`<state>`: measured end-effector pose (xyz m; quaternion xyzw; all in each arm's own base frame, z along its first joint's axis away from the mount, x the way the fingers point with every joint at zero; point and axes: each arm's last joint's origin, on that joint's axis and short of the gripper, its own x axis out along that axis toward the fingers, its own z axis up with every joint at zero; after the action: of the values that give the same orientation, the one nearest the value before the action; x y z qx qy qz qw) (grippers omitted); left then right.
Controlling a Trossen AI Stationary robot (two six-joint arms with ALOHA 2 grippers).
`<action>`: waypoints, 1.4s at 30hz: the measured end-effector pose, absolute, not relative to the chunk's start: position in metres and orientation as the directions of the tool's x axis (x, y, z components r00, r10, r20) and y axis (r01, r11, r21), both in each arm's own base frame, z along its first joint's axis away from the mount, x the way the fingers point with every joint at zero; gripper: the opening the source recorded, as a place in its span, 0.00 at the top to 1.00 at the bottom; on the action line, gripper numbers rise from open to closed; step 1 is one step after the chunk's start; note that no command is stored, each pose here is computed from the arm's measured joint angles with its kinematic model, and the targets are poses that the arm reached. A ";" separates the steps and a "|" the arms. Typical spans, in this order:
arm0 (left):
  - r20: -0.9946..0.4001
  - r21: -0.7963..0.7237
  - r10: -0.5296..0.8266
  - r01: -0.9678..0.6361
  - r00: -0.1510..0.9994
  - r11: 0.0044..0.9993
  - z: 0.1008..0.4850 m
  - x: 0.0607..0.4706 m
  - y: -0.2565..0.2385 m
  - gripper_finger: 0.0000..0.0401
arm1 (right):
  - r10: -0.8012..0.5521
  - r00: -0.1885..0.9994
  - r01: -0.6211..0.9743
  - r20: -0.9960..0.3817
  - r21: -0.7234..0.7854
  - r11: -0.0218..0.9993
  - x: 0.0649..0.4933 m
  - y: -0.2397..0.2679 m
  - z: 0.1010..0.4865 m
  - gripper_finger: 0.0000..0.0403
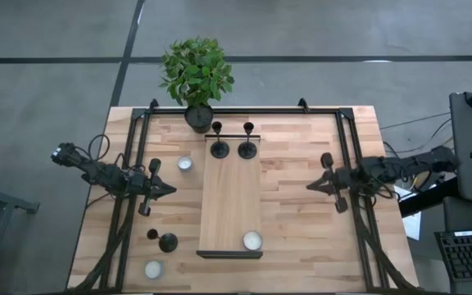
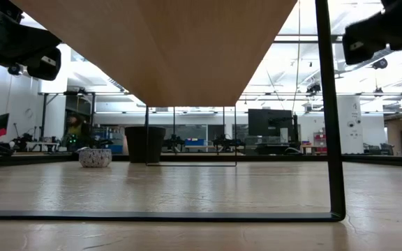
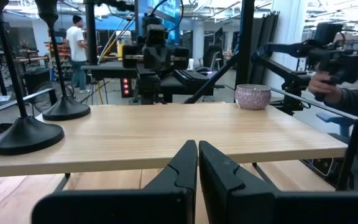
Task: Pick & Place candle stick holders
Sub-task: Put the black candle holder on the shelf
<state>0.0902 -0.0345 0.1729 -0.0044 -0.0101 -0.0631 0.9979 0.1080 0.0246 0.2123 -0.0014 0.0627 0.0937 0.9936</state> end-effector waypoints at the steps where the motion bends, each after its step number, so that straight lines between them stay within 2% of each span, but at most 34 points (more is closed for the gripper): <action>1: 0.021 -0.007 -0.125 0.126 0.992 0.992 0.173 0.090 -0.034 0.97 | 0.177 0.976 -0.177 -0.125 0.011 0.984 0.106 0.023 0.211 0.98; 8: 0.021 -0.007 -0.126 0.126 0.992 0.992 0.173 0.090 -0.034 0.97 | 0.158 0.983 -0.156 -0.093 0.020 0.987 0.093 0.018 0.202 0.98; 12: 0.029 -0.009 -0.117 0.117 0.993 0.993 0.174 0.090 -0.034 0.97 | 0.210 0.976 -0.206 -0.056 0.069 0.976 0.087 0.018 0.204 0.98; 15: 0.094 -0.070 -0.040 0.047 0.995 0.996 0.180 0.090 -0.032 0.97 | 0.168 0.985 -0.164 -0.027 0.112 0.980 0.084 0.016 0.205 0.98; 19: 0.214 -0.169 -0.022 0.059 0.977 0.984 0.193 0.088 -0.031 0.97 | 0.066 0.998 -0.064 -0.016 0.107 0.992 0.083 0.013 0.206 0.98; 23: 0.331 -0.304 -0.001 0.107 0.943 0.947 0.205 0.085 -0.029 0.97 | 0.053 0.998 -0.052 -0.015 0.097 0.994 0.083 0.013 0.206 0.98; 25: 0.393 -0.341 0.062 0.083 0.918 0.936 0.214 0.082 -0.025 0.97 | 0.053 0.998 -0.051 -0.016 0.099 0.994 0.083 0.013 0.206 0.98; 27: 0.394 -0.363 0.117 0.037 0.912 0.931 0.225 0.079 -0.022 0.97 | 0.052 0.999 -0.050 -0.015 0.099 0.994 0.083 0.013 0.206 0.98; 32: 0.162 -0.358 0.220 -0.150 0.962 0.921 0.246 0.073 -0.016 0.97 | 0.052 0.999 -0.050 -0.016 0.099 0.994 0.083 0.013 0.206 0.98; 37: -0.210 -0.388 0.348 -0.404 0.914 0.828 0.256 0.057 -0.005 0.97 | 0.052 0.999 -0.050 -0.016 0.097 0.994 0.083 0.013 0.206 0.98; 39: -0.321 -0.346 0.342 -0.445 0.883 0.826 0.258 0.052 -0.003 0.97 | 0.052 0.999 -0.050 -0.016 0.096 0.994 0.083 0.013 0.206 0.98; 42: -0.443 -0.295 0.256 -0.409 0.859 0.864 0.259 0.056 -0.008 0.97 | 0.052 0.999 -0.050 -0.016 0.099 0.994 0.083 0.013 0.206 0.98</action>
<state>0.0557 -0.0078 0.2586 -0.1931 0.1985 0.1759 0.9447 0.0832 0.0126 0.2058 0.0496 0.0093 0.0255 0.9984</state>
